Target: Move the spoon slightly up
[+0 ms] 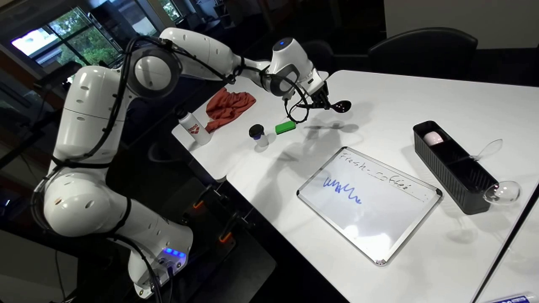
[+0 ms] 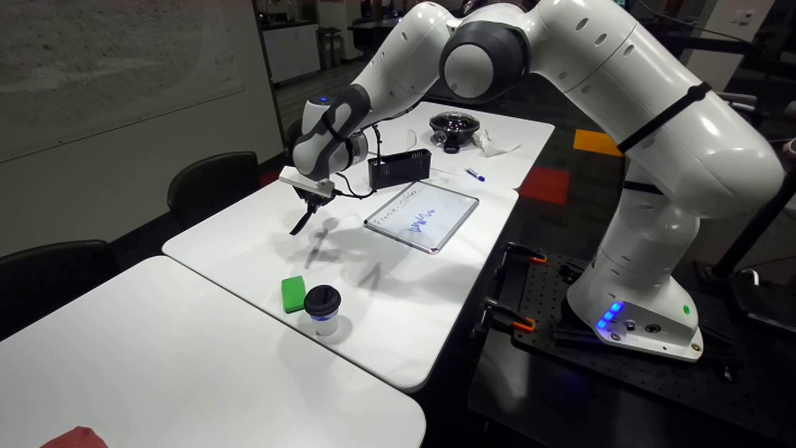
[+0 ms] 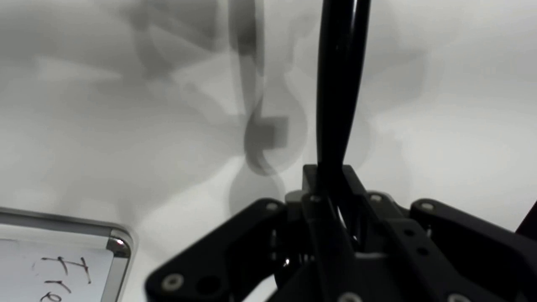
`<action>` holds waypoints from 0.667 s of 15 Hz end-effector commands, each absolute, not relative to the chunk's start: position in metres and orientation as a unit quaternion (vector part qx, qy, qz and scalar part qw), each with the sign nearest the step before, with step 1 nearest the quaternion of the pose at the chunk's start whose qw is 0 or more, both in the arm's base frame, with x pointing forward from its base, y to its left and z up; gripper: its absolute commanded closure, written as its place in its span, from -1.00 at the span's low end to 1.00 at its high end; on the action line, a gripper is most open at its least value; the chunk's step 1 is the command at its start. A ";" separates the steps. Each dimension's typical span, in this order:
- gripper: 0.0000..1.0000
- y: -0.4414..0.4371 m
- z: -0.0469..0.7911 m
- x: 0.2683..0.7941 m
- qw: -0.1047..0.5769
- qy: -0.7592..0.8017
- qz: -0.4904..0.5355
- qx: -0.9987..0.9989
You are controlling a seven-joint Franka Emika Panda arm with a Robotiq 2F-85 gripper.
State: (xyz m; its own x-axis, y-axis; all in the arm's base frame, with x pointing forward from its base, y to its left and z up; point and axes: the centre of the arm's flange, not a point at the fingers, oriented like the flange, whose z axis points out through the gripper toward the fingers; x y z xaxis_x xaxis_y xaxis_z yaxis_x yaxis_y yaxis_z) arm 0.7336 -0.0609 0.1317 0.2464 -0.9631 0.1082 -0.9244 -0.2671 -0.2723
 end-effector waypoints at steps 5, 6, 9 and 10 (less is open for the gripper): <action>0.93 -0.041 0.076 0.750 0.054 0.645 -0.137 -0.750; 0.93 -0.037 0.071 0.752 0.058 0.650 -0.142 -0.744; 0.93 -0.029 0.060 0.758 0.064 0.662 -0.147 -0.732; 0.93 -0.028 0.057 0.759 0.065 0.665 -0.146 -0.729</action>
